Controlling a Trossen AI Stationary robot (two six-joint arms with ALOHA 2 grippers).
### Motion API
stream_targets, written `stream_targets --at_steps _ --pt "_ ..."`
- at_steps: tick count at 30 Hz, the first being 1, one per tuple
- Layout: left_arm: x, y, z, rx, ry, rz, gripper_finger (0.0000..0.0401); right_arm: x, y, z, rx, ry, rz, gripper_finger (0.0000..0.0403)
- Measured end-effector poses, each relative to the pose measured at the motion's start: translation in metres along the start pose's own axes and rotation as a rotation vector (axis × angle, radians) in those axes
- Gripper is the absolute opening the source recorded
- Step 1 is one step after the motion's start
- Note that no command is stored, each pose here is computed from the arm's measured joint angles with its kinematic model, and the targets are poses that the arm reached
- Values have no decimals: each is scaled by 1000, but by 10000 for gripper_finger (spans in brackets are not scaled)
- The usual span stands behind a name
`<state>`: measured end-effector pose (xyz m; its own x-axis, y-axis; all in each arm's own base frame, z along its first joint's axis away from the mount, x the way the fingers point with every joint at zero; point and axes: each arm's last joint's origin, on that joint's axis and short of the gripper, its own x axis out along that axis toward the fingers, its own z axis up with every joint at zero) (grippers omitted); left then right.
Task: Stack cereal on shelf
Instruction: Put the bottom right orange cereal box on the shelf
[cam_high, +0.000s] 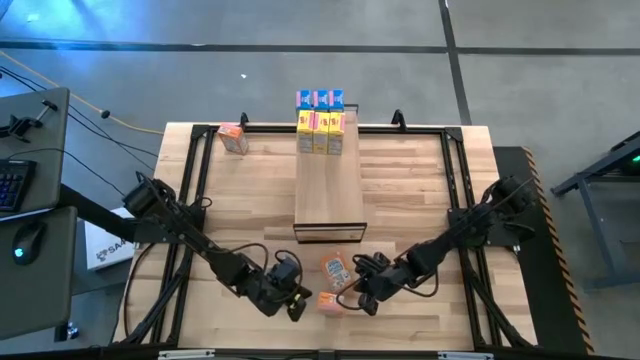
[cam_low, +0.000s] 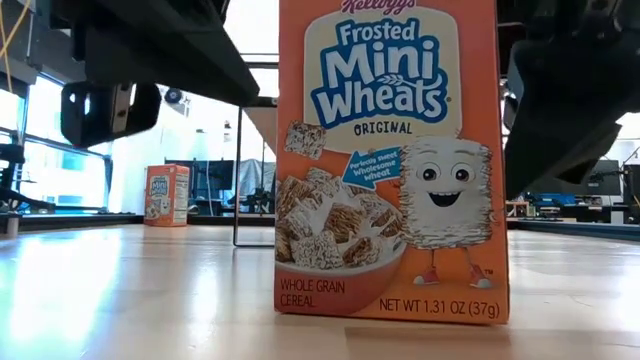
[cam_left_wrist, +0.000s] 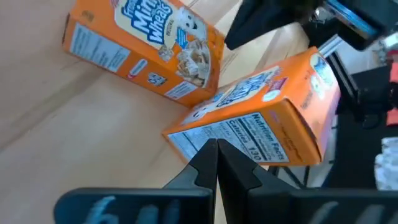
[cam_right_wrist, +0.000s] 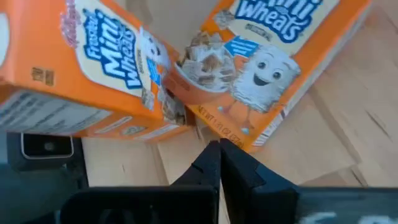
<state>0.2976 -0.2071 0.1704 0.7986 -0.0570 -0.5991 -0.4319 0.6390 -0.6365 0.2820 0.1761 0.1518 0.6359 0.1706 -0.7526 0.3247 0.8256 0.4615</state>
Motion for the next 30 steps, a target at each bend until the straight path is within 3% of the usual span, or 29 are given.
stream_targets --at_steps 7,9,12,16,22,30 --pt "-12 -2 7 60 -2 16 0 -7 -14 -2 95 62 -137 0" --pt "-12 1 8 59 1 45 0 -15 -22 -5 119 86 -227 0" --pt "-10 4 14 28 -18 62 0 -37 -22 1 153 43 -260 0" --pt "-3 17 26 -15 -82 118 0 -54 -9 11 124 -97 -154 0" --pt "12 48 42 -46 -158 234 0 -46 2 17 133 -178 -56 0" --pt "29 56 54 -9 -133 184 0 -45 6 11 120 -154 -35 0"
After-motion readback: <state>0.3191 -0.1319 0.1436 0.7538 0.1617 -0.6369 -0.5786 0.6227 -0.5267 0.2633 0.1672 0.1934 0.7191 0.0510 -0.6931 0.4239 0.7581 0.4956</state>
